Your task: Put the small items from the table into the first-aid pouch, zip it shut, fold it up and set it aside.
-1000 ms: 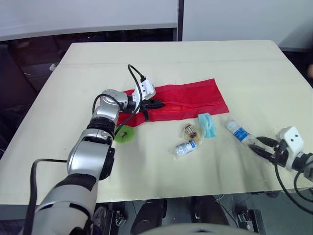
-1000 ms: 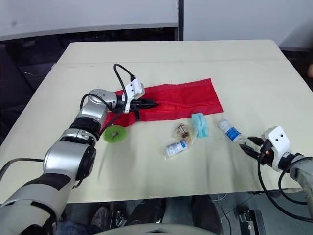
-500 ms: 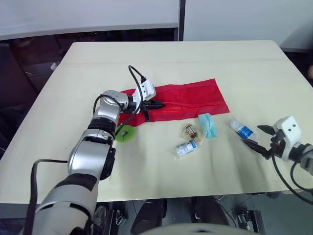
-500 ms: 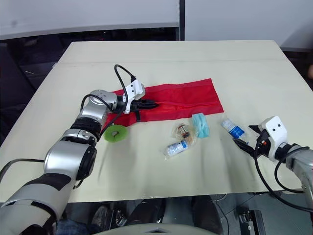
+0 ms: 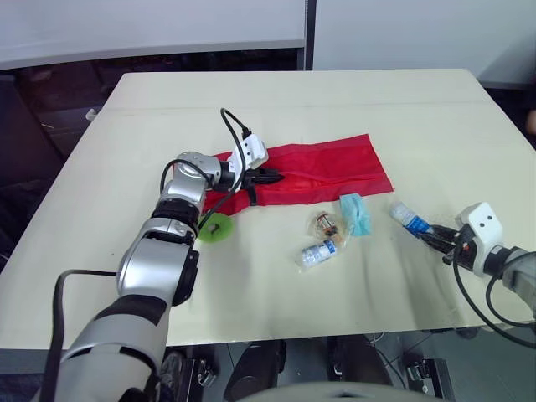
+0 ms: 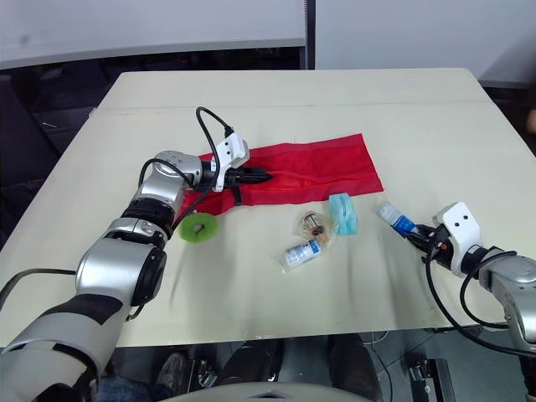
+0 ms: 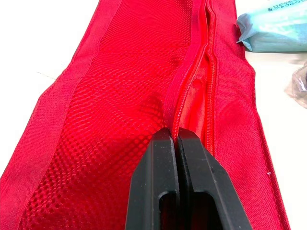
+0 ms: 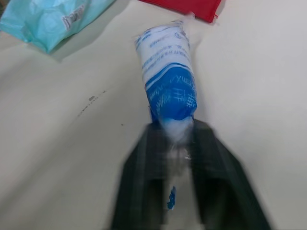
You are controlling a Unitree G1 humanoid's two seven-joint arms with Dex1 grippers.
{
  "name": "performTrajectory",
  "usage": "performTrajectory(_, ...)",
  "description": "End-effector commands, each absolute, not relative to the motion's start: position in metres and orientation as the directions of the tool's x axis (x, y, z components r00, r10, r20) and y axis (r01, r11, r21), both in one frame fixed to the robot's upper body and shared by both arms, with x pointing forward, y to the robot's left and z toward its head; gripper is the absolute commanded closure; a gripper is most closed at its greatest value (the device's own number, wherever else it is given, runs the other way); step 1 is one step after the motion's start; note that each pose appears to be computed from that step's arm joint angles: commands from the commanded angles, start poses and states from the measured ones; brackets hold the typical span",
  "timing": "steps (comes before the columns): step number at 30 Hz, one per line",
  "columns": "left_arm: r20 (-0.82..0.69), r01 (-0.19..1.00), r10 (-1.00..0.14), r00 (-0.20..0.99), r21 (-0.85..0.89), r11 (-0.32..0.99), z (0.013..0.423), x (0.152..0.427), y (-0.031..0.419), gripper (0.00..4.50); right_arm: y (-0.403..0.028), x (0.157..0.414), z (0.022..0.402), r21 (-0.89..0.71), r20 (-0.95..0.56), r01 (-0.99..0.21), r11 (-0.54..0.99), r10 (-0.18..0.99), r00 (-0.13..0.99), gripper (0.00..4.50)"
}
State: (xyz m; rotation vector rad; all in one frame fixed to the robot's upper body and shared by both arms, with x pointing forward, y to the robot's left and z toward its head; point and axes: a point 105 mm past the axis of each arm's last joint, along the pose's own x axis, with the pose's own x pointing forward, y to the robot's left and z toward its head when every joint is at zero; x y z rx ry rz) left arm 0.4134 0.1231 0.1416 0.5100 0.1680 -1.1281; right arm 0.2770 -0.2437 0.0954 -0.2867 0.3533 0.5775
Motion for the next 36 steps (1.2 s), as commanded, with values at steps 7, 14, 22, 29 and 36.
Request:
performTrajectory(7, -0.297, 0.880, -0.848, 0.438, 0.335, 0.337, 0.162, 0.419, 0.107, 4.50, -0.206, 0.287, 0.155, -0.216, -0.283, -0.624, 0.751, 0.564, 0.776, 4.48)
performTrajectory(14, -0.278, 0.892, -0.869, 0.410, 0.323, 0.317, 0.163, 0.420, 0.081, 4.50, -0.150, 0.312, 0.163, -0.233, -0.332, -0.680, 0.695, 0.601, 0.727, 4.48)
performTrajectory(22, -0.216, 0.910, -0.908, 0.360, 0.297, 0.289, 0.164, 0.415, 0.048, 4.50, -0.127, 0.340, 0.137, -0.227, -0.416, -0.660, 0.716, 0.541, 0.731, 4.48)
performTrajectory(29, -0.183, 0.906, -0.917, 0.354, 0.313, 0.287, 0.164, 0.411, 0.037, 4.50, -0.118, 0.351, 0.131, -0.191, -0.418, -0.633, 0.750, 0.522, 0.744, 4.48)
performTrajectory(36, -0.203, 0.893, -0.922, 0.329, 0.385, 0.233, 0.160, 0.401, 0.025, 4.50, -0.095, 0.356, 0.130, -0.063, -0.364, -0.588, 0.806, 0.530, 0.766, 4.48)
